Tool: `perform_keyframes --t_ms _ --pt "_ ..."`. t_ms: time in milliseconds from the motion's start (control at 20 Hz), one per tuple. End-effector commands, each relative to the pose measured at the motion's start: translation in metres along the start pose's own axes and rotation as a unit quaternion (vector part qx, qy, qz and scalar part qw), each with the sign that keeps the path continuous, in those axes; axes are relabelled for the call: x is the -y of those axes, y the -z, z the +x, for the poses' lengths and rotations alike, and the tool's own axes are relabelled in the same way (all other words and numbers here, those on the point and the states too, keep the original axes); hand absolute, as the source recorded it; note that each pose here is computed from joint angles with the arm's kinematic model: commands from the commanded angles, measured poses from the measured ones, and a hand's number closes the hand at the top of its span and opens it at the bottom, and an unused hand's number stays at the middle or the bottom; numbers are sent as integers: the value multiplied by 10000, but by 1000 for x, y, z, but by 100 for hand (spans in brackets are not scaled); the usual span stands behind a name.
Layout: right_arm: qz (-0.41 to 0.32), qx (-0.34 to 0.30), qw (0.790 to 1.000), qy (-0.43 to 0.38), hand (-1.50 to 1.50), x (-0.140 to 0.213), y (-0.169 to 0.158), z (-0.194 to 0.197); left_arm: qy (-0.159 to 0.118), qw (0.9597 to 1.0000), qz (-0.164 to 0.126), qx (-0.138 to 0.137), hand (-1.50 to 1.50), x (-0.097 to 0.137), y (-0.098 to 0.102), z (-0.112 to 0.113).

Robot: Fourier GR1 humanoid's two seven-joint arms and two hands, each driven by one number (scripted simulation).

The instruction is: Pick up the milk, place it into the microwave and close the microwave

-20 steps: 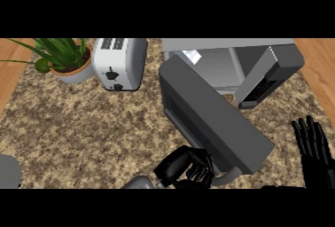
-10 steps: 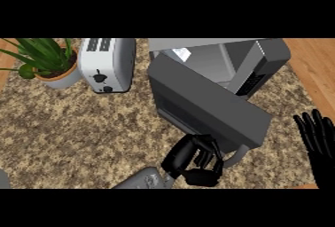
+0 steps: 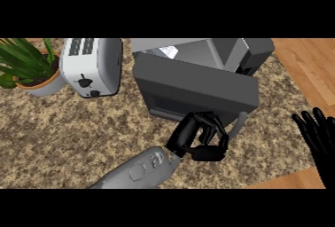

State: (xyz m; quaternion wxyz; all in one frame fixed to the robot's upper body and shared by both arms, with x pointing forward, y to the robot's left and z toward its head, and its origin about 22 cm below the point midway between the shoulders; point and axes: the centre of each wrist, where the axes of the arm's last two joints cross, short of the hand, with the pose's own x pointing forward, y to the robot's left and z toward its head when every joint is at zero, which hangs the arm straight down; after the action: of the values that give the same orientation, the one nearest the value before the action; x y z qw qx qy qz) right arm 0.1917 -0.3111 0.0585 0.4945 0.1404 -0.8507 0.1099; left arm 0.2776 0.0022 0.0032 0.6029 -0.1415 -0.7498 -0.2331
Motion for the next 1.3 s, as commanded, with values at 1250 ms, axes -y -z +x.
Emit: perform_keyframes --t_ms 1250 --pt "654 352 9963 434 -150 1 30 47 -912 9823 1589 386 150 -56 70 25"
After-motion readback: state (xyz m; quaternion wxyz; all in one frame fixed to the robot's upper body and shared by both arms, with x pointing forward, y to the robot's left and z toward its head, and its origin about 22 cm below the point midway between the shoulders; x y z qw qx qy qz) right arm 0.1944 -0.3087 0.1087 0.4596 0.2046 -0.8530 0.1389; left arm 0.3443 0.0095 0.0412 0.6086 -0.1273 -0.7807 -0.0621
